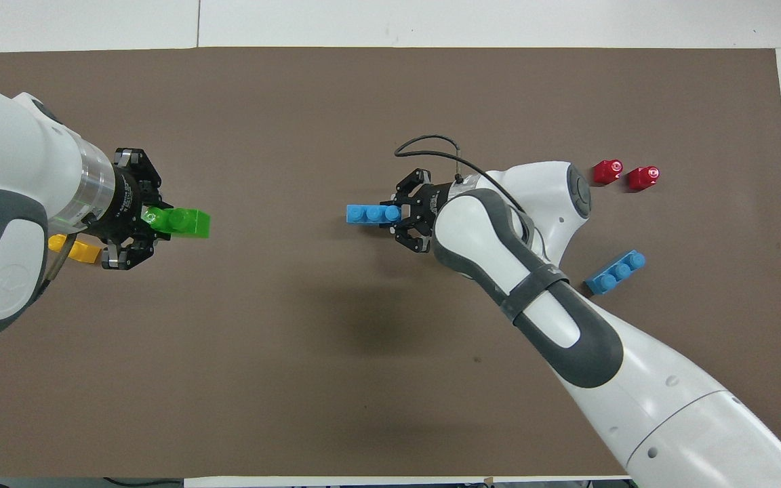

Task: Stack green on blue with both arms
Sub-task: 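Carry the blue brick with the right gripper toward the table centre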

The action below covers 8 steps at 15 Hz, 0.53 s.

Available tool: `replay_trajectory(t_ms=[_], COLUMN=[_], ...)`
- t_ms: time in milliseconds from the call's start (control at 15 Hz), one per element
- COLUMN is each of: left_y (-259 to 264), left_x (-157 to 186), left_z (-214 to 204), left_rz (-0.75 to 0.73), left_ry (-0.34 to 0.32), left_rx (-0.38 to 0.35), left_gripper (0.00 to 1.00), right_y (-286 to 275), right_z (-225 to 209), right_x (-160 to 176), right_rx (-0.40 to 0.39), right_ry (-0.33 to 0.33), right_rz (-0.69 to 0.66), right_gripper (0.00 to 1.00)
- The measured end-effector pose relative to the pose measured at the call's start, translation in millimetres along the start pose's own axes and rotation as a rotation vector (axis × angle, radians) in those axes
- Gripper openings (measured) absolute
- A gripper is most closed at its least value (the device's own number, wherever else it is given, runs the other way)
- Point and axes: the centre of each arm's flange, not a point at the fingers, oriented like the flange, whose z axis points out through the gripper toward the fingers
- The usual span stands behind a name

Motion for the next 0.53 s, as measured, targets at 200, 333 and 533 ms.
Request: replay_trajectory(t_ms=[200, 333, 533], left_y=[0, 0, 0], left_x=[0, 0, -1], left_z=[0, 0, 0], left_rz=[-0.001, -0.001, 0.0], left_ry=[0.0, 0.0, -0.002], left_rx=[-0.002, -0.003, -0.005], left_gripper=[0.34, 0.34, 0.34], right_y=[15, 15, 15], right_z=[19, 20, 18], right_x=[-12, -3, 8], right_rx=[0.001, 0.012, 0.015], right_ry=[0.016, 0.032, 0.046], right_rz=[0.0, 0.011, 0.025], right_gripper=[0.35, 0.35, 0.35])
